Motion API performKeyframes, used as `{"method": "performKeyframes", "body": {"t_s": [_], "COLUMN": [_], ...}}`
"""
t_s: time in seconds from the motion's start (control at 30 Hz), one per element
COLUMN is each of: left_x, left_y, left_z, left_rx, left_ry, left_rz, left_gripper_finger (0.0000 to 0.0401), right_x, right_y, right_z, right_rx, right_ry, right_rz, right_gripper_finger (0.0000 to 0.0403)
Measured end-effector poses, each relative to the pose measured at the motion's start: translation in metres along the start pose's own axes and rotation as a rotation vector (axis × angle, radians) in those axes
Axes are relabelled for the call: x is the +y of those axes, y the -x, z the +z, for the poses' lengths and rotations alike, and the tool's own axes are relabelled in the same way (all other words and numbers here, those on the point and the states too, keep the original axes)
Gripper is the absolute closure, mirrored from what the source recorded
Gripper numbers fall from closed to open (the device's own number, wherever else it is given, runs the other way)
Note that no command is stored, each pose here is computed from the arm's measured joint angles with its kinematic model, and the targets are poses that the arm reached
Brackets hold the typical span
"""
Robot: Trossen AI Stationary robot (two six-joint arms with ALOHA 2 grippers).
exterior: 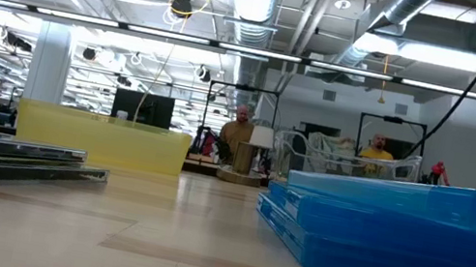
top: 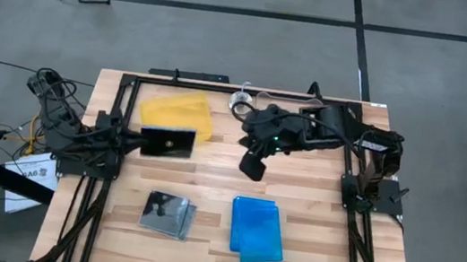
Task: Pick & place jewel cases by type
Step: Put the top black CD case into the yellow bin
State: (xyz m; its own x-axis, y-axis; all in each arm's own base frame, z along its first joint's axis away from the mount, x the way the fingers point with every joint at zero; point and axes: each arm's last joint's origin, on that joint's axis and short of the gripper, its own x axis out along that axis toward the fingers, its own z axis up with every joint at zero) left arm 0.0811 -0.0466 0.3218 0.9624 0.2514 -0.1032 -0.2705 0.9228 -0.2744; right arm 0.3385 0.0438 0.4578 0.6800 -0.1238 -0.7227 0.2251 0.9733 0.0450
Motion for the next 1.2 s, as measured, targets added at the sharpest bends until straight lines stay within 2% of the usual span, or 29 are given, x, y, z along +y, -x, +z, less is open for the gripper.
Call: {"method": "performKeyframes", "body": {"t_s": [0.3, 0.6, 0.7, 0.9, 1.0, 1.07, 1.2], "left_x": [-0.014, -0.025, -0.026, -0.023, -0.022, -0.022, -0.022], "left_y": [-0.017, -0.044, -0.048, -0.049, -0.048, -0.048, -0.048], "left_z": [0.017, 0.017, 0.017, 0.019, 0.020, 0.020, 0.020], "left_rx": [0.066, 0.172, 0.179, 0.146, 0.133, 0.131, 0.122], "left_ry": [-0.212, -0.284, -0.243, -0.053, 0.019, 0.040, 0.092], "left_rz": [0.188, 0.249, 0.253, 0.282, 0.284, 0.286, 0.288], "left_gripper_finger": [0.0375, 0.0375, 0.0375, 0.0375, 0.0375, 0.0375, 0.0375], "right_x": [-0.008, -0.009, -0.009, -0.008, -0.010, -0.015, -0.040], "right_y": [0.000, -0.001, -0.001, -0.001, -0.002, -0.006, -0.012], "right_z": [-0.006, -0.006, -0.006, -0.004, -0.003, -0.003, -0.002], "right_rx": [0.077, 0.096, 0.096, 0.071, 0.068, 0.081, 0.142], "right_ry": [0.107, 0.155, 0.155, 0.150, 0.189, 0.211, 0.162], "right_rz": [-0.039, 0.016, 0.022, 0.029, 0.027, 0.014, 0.001], "right_gripper_finger": [0.0403, 0.0403, 0.0403, 0.0403, 0.0403, 0.0403, 0.0403]}}
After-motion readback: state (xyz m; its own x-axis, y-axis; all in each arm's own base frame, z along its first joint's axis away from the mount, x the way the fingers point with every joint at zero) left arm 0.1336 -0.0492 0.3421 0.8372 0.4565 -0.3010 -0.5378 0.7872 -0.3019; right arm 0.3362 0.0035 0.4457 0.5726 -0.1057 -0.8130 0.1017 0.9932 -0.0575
